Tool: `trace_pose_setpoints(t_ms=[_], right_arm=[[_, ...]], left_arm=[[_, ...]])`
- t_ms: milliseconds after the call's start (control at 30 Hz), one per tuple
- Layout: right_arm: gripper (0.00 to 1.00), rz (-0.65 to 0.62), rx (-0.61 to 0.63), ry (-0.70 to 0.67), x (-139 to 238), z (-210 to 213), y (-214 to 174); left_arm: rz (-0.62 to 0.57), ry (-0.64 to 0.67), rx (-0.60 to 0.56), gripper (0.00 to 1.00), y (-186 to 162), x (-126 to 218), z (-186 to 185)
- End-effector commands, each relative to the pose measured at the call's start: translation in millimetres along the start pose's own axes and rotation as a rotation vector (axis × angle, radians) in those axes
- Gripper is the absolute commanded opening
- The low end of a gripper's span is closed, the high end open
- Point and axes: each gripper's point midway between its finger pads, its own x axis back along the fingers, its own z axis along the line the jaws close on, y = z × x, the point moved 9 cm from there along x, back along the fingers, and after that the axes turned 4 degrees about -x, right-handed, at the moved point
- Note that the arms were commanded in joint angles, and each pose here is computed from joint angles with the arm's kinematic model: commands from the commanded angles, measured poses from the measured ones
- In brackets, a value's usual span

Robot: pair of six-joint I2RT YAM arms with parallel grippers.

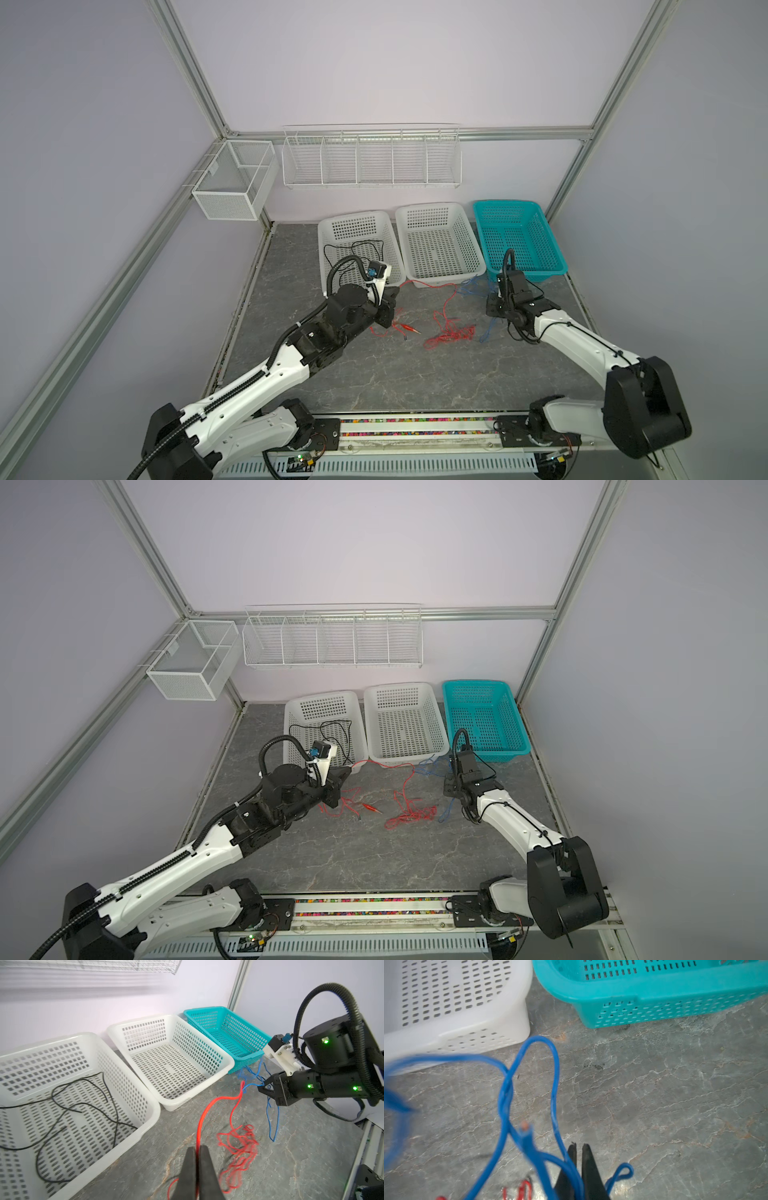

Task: Untangle the cables

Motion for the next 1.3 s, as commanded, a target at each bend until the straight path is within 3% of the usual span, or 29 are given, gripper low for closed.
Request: trace_pose_setpoints(t_ms=[0,400,600,767,900,1033,1267], right_arm=[[0.06,0.023,-0.065,-0.059,-12.1,-13.0,-5.6],[0.06,0.100,-0.087,-0.035,-27.8,-14.1,-10.8],[0.06,0.144,-0.075,-0.002,-33.0,-9.6,-12.0],[0.07,0.130,-0.059,0.104,-26.0,1.2,-6.3],[0.23,0.093,0.015,0.214,-9.7,17.9,0.3],[0.38,0.041,0.085,0.210,9.5,27.1,5.9],[0.54,-0.068,0.206,0.290,47.6,44.1,11.5]], left_arm=[[-0.069,0.139,-0.036,0.00,23.7,24.0,13.0],[-0.174,0.242,-0.047,0.00,44.4,65.5,24.8],[-0.198,0.196,-0.052,0.00,47.7,64.7,21.0],[-0.240,0.112,-0.063,0.00,52.9,63.2,13.5],[-0.233,0.034,-0.070,0.00,53.0,54.0,6.3],[-0.205,-0.007,-0.069,0.00,48.2,41.4,2.1],[-0.173,-0.048,-0.066,0.00,38.5,26.3,-1.7]])
